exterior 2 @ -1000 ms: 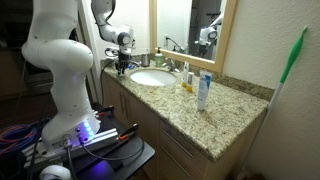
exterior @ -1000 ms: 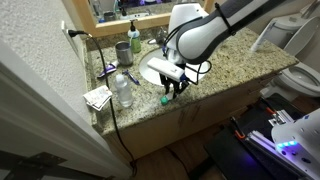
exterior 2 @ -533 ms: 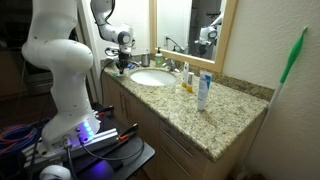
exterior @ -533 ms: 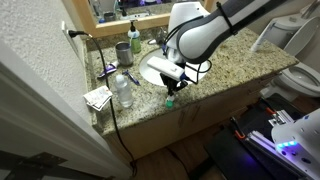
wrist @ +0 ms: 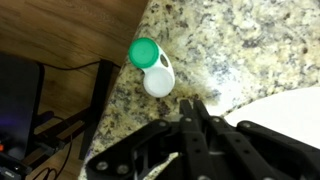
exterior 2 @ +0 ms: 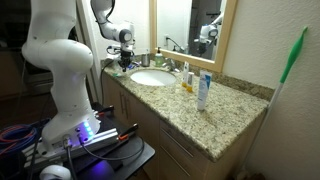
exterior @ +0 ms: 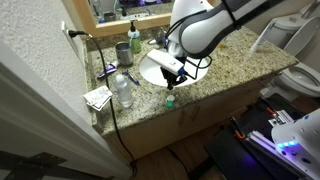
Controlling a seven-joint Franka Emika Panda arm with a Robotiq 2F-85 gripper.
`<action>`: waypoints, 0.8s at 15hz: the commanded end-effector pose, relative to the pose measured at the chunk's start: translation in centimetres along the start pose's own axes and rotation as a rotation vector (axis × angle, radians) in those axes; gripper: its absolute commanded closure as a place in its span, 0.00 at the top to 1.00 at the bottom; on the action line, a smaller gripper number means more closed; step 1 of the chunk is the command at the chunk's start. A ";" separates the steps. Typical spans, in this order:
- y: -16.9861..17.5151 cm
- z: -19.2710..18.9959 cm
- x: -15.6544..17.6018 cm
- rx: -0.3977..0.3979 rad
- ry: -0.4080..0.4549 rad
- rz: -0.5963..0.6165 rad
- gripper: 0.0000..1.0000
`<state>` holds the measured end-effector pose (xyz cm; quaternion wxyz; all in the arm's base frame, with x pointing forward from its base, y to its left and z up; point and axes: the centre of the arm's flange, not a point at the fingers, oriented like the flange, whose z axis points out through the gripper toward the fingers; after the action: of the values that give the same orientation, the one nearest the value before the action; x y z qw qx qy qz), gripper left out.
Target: Open the lens case
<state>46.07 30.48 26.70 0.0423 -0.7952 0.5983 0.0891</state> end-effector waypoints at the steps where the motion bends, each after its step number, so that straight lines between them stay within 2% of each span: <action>1: 1.2 -2.4 -0.6 0.037 0.019 -0.084 0.39; 6: 4.2 -4.6 -3.8 -0.037 -0.068 -0.364 0.75; 10: 5.9 -3.2 -5.0 -0.219 -0.120 -0.510 0.99; 12: 6.8 -1.9 -4.8 -0.330 -0.123 -0.562 1.00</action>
<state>39.52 33.68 31.04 0.0140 -0.9102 0.3741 0.1774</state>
